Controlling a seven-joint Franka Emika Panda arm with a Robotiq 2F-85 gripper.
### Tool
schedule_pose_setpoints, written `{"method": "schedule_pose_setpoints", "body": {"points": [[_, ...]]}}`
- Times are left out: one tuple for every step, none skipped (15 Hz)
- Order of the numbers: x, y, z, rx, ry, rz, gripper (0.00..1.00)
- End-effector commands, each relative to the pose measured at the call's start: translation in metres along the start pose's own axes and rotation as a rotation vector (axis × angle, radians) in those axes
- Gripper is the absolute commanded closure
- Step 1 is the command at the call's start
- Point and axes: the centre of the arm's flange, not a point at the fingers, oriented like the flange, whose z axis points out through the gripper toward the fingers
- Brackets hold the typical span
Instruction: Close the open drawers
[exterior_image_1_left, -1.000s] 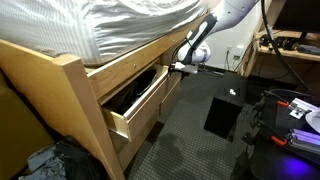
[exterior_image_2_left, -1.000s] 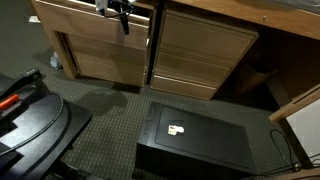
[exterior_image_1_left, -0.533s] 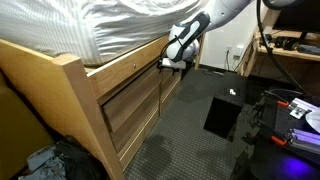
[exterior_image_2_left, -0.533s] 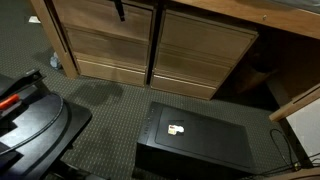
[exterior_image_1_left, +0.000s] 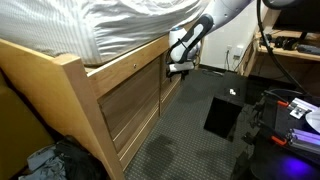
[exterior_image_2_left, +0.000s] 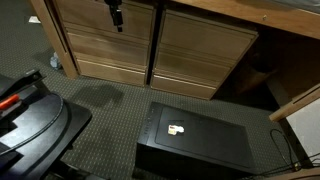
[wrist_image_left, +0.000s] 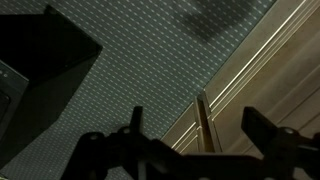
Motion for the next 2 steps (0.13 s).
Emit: {"method": "schedule_pose_setpoints", "body": {"points": [[-0.0002, 0.0012, 0.0009, -0.005, -0.007, -0.005, 0.00], [0.0000, 0.0018, 0.0013, -0.006, -0.009, -0.008, 0.00]]}}
